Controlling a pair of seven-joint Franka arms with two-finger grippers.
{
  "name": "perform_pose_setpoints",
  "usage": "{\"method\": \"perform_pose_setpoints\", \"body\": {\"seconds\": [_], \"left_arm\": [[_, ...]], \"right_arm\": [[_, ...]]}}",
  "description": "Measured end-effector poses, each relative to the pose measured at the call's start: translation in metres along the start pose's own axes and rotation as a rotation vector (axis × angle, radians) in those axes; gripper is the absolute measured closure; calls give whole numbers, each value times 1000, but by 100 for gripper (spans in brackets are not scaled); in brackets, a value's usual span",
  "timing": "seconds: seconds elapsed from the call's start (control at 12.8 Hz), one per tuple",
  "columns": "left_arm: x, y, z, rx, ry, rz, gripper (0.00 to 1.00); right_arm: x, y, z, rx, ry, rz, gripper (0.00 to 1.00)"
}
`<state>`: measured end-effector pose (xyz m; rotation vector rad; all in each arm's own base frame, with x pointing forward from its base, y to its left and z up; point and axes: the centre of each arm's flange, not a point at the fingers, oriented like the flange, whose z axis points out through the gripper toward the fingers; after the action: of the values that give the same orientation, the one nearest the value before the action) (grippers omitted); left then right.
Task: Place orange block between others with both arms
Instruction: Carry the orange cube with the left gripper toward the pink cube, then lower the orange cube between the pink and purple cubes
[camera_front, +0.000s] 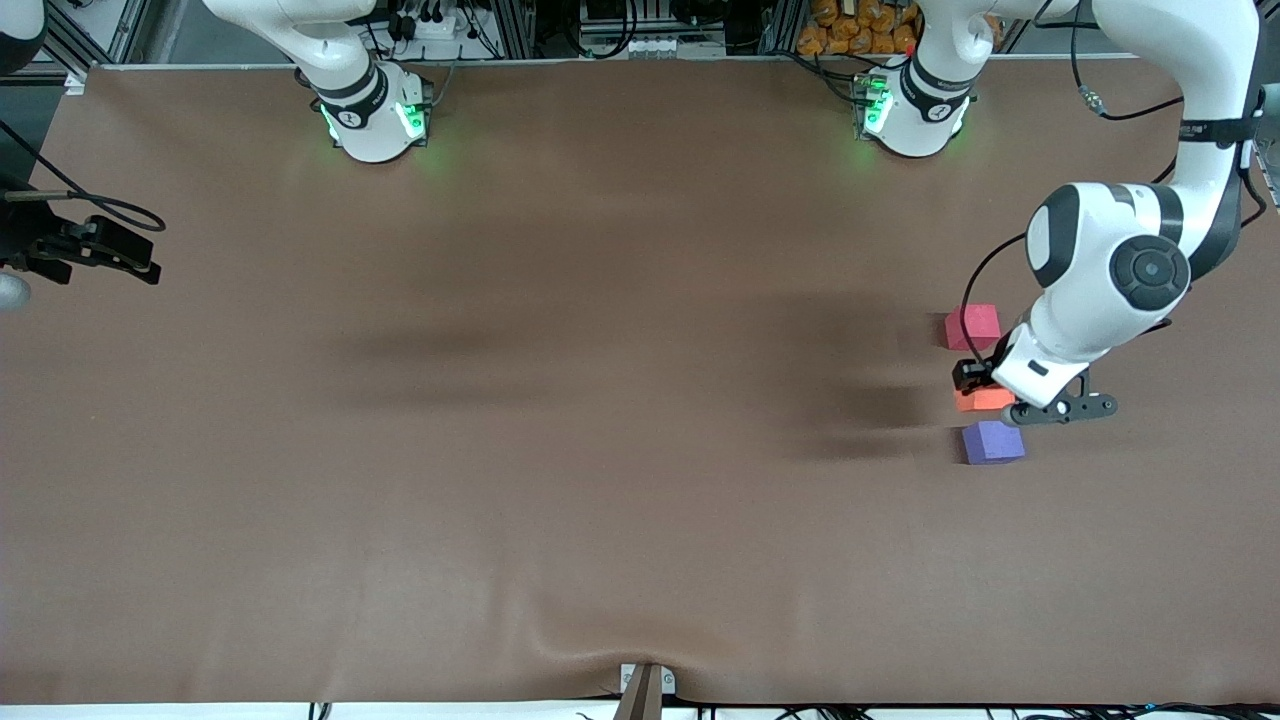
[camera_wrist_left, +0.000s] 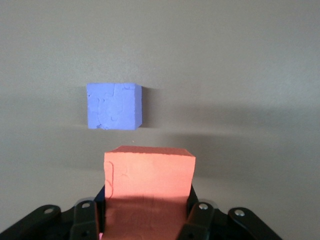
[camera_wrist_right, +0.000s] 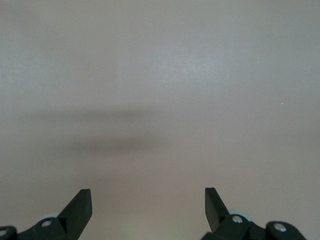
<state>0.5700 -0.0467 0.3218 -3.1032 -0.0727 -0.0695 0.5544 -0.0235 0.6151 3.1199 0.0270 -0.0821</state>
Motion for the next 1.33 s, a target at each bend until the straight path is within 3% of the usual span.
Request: {"method": "perform_pose_setpoints", "body": {"seconds": [0.31,0.63,1.02,1.33], "left_arm": [[-33,-24,39,-8,44,44,44],[-39,-61,50,-4,60,51,44],[-49,-57,64,-7,70,60,44],[-51,-56,77,-6,69,62,44]], "right_arm": [[-2,4,0,-12,-9,-11,0],[-5,7,0,-42,-27,-36,0],[-6,8,-2,-42,-23,-35,0],[-3,8,-5,3,9,38,0]]}}
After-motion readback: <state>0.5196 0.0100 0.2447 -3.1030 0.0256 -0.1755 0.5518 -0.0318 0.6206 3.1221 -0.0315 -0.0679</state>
